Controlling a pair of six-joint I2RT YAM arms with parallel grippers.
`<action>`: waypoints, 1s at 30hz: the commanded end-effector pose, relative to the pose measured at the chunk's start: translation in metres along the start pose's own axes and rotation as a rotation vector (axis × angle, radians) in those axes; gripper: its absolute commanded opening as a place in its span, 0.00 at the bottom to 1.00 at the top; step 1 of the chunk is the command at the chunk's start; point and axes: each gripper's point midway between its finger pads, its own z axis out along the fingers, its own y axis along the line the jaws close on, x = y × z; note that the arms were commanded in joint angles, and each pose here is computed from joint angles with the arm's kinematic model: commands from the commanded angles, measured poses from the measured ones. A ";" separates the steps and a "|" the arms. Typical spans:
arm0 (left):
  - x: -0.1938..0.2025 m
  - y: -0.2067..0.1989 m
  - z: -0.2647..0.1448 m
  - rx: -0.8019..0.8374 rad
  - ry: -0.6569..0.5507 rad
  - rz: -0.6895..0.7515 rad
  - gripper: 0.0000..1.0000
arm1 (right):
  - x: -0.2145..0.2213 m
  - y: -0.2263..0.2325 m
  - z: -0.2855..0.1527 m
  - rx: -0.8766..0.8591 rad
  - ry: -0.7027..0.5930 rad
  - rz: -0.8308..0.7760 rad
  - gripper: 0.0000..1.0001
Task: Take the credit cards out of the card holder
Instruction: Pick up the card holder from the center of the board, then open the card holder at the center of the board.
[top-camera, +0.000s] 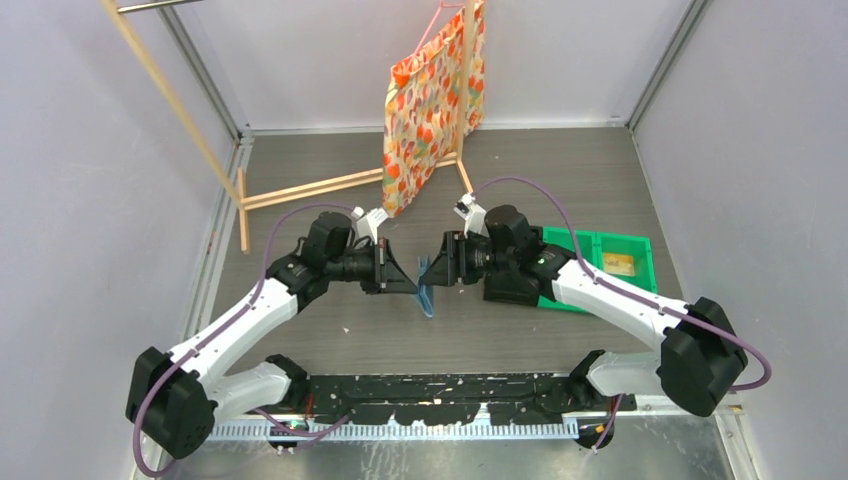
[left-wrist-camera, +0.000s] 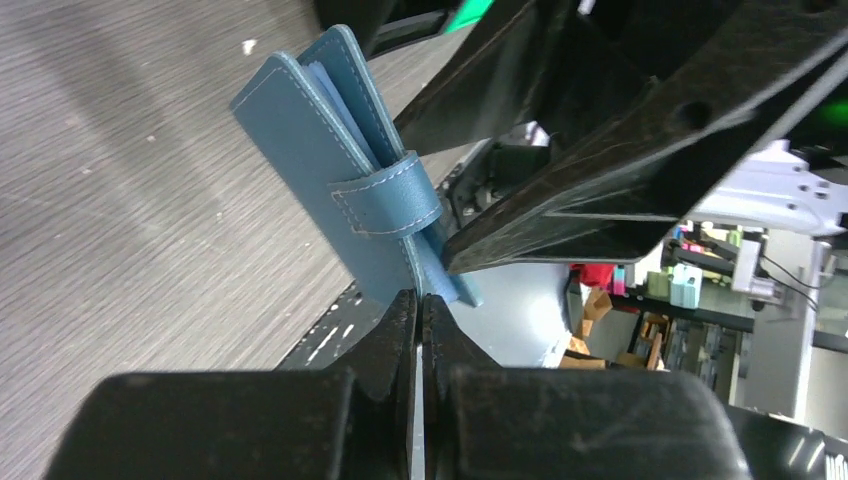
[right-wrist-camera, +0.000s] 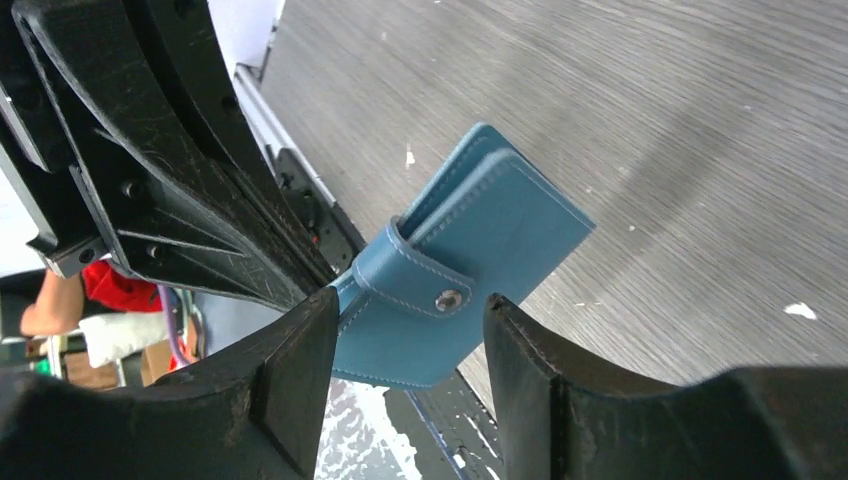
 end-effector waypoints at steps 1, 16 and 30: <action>-0.014 -0.049 -0.014 0.193 -0.038 0.057 0.00 | -0.008 0.030 -0.006 -0.140 0.000 -0.049 0.57; -0.006 -0.004 0.000 0.033 -0.046 -0.073 0.01 | -0.019 0.011 0.004 -0.132 -0.081 0.078 0.78; -0.016 0.009 0.009 -0.007 -0.061 -0.233 0.01 | 0.018 0.007 -0.005 0.056 -0.021 -0.134 0.75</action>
